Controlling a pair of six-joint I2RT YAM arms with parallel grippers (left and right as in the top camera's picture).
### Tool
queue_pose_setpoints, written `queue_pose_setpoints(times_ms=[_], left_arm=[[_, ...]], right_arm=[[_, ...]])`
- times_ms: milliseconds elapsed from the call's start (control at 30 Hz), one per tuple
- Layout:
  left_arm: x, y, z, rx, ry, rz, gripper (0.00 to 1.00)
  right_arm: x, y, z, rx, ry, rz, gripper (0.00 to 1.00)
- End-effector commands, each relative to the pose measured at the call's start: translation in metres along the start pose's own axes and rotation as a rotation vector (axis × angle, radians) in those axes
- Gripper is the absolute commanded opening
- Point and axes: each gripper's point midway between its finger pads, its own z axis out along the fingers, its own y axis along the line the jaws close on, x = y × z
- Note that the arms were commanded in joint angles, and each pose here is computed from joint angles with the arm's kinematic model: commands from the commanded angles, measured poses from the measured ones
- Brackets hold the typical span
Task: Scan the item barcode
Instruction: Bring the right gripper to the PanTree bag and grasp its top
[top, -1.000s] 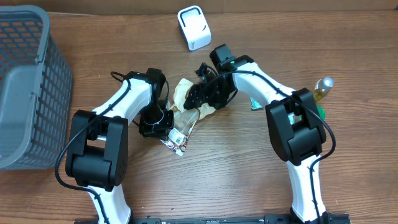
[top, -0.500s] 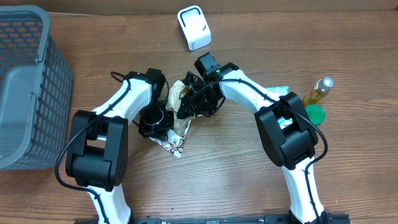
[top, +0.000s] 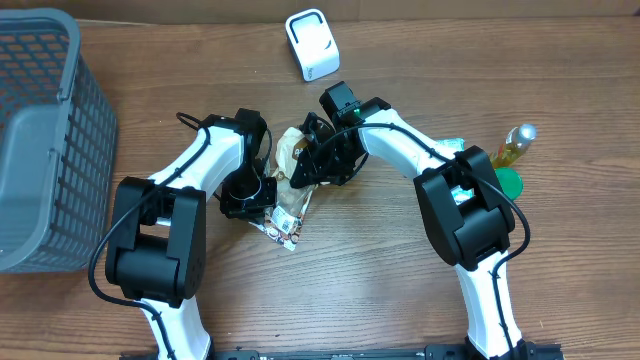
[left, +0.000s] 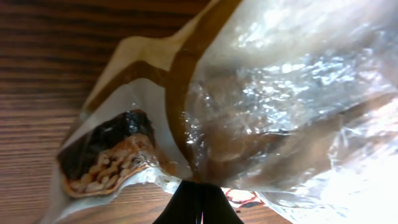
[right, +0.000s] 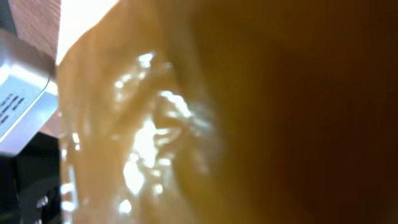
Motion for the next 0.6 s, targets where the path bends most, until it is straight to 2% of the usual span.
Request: queue_pose_setpoints(times_ms=[0, 100, 567], left_arm=[[0.001, 0.003, 0.002, -0.026, -0.004, -0.001, 0.06], [0.001, 0.003, 0.002, -0.026, -0.003, -0.001, 0.06], [0.000, 0.003, 0.002, -0.026, -0.004, -0.001, 0.06]], right_arm=[[0.006, -0.015, 0.007, 0.027, 0.021, 0.019, 0.31], [0.006, -0.016, 0.007, 0.027, 0.020, 0.023, 0.26], [0.000, -0.026, -0.001, 0.027, 0.000, 0.047, 0.18]])
